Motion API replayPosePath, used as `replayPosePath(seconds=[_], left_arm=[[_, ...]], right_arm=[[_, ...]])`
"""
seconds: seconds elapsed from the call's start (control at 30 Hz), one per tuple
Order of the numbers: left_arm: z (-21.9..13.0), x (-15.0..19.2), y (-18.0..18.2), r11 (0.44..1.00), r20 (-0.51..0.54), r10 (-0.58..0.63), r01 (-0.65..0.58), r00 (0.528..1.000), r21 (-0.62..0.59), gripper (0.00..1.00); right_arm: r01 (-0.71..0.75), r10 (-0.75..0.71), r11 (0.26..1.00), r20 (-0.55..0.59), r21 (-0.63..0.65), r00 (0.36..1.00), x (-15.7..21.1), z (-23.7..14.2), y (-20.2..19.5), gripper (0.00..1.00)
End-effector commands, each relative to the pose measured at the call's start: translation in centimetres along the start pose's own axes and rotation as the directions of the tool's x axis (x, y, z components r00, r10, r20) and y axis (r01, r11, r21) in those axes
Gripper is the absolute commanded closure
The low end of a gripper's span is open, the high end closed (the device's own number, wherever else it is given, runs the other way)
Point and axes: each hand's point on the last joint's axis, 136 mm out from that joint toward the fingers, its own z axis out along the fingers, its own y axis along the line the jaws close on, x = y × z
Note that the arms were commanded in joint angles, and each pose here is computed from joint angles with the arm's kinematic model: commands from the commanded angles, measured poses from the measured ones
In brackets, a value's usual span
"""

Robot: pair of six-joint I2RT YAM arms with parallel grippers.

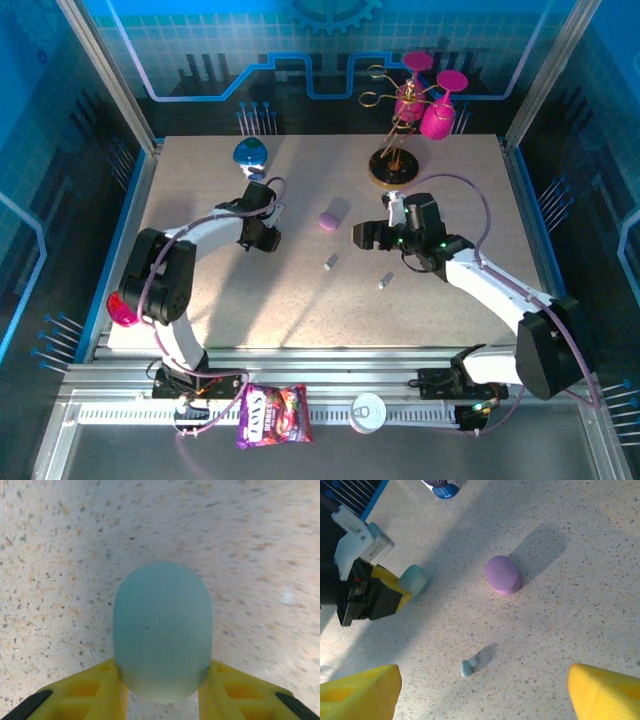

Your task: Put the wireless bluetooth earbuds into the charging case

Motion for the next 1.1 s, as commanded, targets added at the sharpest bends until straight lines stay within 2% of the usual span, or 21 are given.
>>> replayPosePath(seconds=[0.0, 0.1, 0.2, 0.23, 0.33, 0.43, 0.6, 0.77, 1.07], left_arm=[[-4.5, -3.8, -3.8, 0.981, 0.256, 0.106, -0.143, 0.961, 0.128, 0.62], [-8.1, -5.2, -6.9, 0.94, 0.449, 0.124, -0.25, 0.885, 0.233, 0.65], [-11.2, -5.2, -10.4, 0.872, 0.593, 0.224, -0.431, 0.773, 0.233, 0.66], [-12.3, -5.0, -11.6, 0.842, 0.636, 0.254, -0.49, 0.728, 0.225, 0.66], [-14.8, -4.7, -13.6, 0.787, 0.72, 0.269, -0.577, 0.64, 0.218, 0.66], [-16.2, -4.2, -15.0, 0.744, 0.759, 0.28, -0.632, 0.587, 0.215, 0.66], [-16.7, -3.2, -16.9, 0.681, 0.767, 0.343, -0.706, 0.542, 0.194, 0.64], [-17.5, -2.8, -18.0, 0.647, 0.78, 0.369, -0.742, 0.506, 0.175, 0.64], [-18.2, -2.6, -18.6, 0.635, 0.79, 0.379, -0.757, 0.482, 0.157, 0.64]], right_arm=[[-0.092, 0.091, 0.994, -0.017, -0.054, 0.996, -0.6, -1.8, 1.3, 0.14], [-0.161, 0.152, 0.98, -0.076, -0.121, 0.985, -0.2, -2.7, 2.8, 0.14], [-0.204, 0.179, 0.958, -0.135, -0.203, 0.975, 0.4, -3.5, 4.6, 0.14], [-0.202, 0.176, 0.95, -0.125, -0.24, 0.976, -0.6, -4.2, 5.7, 0.14], [-0.218, 0.177, 0.929, -0.159, -0.3, 0.971, -0.7, -5.1, 7.6, 0.13], [-0.218, 0.166, 0.917, -0.177, -0.335, 0.97, -0.7, -5.4, 9.1, 0.13], [-0.246, 0.156, 0.887, -0.247, -0.392, 0.956, -0.2, -5.2, 11.5, 0.14], [-0.254, 0.146, 0.88, -0.281, -0.401, 0.948, 0.3, -4.7, 12.4, 0.22], [-0.283, 0.161, 0.877, -0.318, -0.389, 0.934, 0.9, -4.2, 12.4, 0.6]])
